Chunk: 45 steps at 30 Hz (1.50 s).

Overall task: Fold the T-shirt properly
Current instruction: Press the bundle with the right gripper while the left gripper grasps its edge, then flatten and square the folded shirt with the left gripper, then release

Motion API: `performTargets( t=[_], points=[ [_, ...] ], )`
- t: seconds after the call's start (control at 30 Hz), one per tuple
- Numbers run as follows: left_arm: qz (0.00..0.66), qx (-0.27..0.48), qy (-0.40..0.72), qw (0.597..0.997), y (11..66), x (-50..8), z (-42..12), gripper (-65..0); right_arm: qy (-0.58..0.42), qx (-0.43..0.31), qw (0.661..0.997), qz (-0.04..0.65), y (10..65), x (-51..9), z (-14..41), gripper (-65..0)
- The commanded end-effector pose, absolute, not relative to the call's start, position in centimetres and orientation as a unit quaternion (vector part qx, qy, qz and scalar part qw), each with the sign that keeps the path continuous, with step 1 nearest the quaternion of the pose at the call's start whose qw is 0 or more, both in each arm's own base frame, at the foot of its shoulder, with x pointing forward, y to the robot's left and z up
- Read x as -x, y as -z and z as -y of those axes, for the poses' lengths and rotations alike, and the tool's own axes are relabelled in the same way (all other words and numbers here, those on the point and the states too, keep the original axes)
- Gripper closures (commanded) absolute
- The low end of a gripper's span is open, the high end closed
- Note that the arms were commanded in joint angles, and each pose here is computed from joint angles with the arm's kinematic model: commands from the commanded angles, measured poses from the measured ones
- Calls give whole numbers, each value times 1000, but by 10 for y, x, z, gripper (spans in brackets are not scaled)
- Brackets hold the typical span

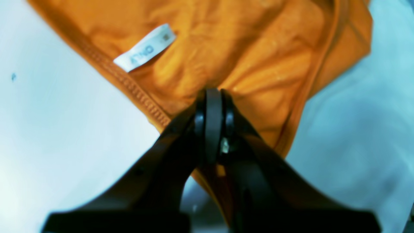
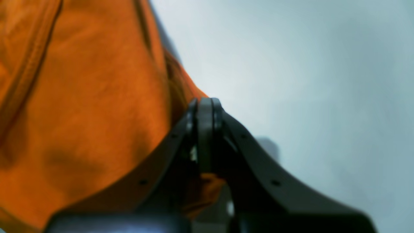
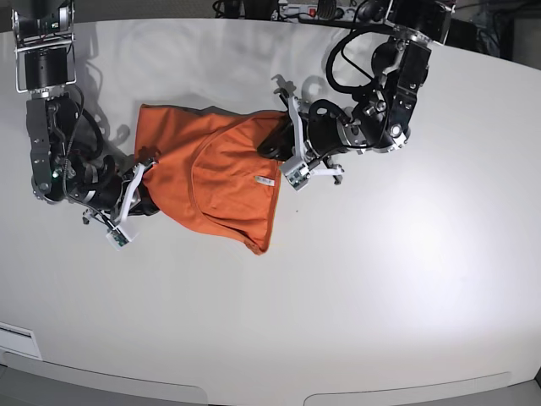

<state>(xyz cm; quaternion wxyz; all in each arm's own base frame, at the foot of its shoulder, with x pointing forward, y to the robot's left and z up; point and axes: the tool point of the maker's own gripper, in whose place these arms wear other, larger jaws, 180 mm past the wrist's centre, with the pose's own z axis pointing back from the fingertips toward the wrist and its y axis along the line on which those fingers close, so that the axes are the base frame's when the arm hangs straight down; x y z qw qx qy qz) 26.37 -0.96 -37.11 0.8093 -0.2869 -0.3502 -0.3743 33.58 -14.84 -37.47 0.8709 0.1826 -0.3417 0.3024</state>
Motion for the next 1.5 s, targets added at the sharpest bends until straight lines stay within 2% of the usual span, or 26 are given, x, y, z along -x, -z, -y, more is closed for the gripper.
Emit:
performTargets(
  t=[0.0, 0.13, 0.33, 0.5, 0.77, 0.9, 1.03, 1.13, 1.33, 1.4, 1.47],
  points=[
    [340, 252, 380, 822, 379, -275, -6, 0, -303, -164, 874, 343, 369, -338, 162, 0],
    [349, 242, 367, 828, 383, -306, -17, 0, -253, -196, 884, 340, 379, -312, 171, 0],
    [385, 234, 352, 821, 367, -354, -24, 0, -200, -202, 891, 354, 379, -277, 181, 0],
    [457, 243, 336, 787, 347, -380, -13, 0, -191, -222, 887, 357, 378, -241, 155, 0],
    [504, 276, 330, 749, 334, -400, 22, 0, -201, -236, 882, 355, 370, -199, 118, 0],
    [520, 282, 341, 731, 311, -415, 36, 0, -221, -222, 879, 359, 360, -189, 114, 0],
    [540, 311, 359, 695, 274, -424, 45, 0, -241, -198, 879, 361, 354, -187, 116, 0],
    [522, 332, 353, 702, 259, -428, 48, 0, -224, -182, 880, 378, 344, -196, 122, 0],
    [418, 399, 359, 733, 260, -397, 46, 0, -117, -110, 884, 439, 314, -227, 178, 0],
    [393, 438, 355, 726, 254, -381, 45, 0, -94, -116, 873, 465, 299, -235, 190, 0],
    [366, 474, 356, 717, 249, -363, 42, 0, -91, -152, 846, 502, 276, -238, 191, 0]
  ],
)
